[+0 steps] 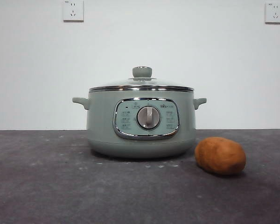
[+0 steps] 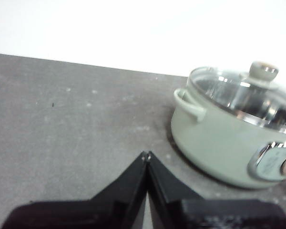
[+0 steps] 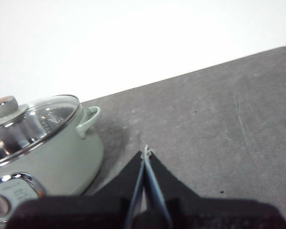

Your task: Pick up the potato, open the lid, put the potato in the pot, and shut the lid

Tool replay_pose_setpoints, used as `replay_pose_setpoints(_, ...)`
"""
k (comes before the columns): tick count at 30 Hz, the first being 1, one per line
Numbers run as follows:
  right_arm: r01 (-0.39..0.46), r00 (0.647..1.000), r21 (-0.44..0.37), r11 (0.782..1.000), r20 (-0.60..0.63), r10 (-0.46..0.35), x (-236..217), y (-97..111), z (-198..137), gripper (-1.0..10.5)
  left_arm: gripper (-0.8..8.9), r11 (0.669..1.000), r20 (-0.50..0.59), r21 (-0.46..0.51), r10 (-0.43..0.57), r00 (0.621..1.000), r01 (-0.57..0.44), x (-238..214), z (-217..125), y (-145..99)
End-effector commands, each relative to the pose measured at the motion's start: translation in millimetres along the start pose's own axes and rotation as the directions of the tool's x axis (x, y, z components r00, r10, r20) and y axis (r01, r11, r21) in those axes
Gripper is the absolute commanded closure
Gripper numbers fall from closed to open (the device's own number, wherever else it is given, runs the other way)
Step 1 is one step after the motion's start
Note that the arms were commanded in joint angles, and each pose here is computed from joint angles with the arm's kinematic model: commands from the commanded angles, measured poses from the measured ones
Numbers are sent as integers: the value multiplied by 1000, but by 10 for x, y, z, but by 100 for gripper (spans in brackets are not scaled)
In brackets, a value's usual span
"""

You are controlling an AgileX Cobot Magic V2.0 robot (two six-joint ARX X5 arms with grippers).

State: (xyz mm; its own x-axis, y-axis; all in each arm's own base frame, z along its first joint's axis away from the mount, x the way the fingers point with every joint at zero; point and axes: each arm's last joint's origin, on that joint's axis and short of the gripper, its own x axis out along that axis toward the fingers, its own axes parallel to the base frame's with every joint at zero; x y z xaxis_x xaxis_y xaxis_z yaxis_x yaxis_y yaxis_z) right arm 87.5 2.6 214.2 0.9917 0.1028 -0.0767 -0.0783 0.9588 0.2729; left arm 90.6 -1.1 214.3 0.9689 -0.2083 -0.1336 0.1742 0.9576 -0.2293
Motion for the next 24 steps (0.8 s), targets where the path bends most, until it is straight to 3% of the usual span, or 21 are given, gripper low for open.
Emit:
replay_pose_setpoints(1,-8,1000,20,1000,-14,8,-18,52,168,958,820,1000,0,-17,-7,1000,7,-32,156,-41)
replay_pose_setpoints(7,-83,990,-60,995,-116,76,-38,212,639,958,820,992,-49,-20,-126,991,125,-88,522,-165)
replay_pose_setpoints(12,-166,964,-140,976,-232,131,-41,347,1042,958,820,977,-98,-18,-213,972,212,-125,807,-259)
replay_pose_setpoints(20,-279,905,-177,944,-378,197,-34,494,1473,958,820,974,-171,31,-216,961,224,-226,1211,-373)
replay_pose_setpoints(24,-280,889,-161,946,-416,192,-8,510,1538,958,820,973,-214,48,-210,954,225,-272,1329,-410)
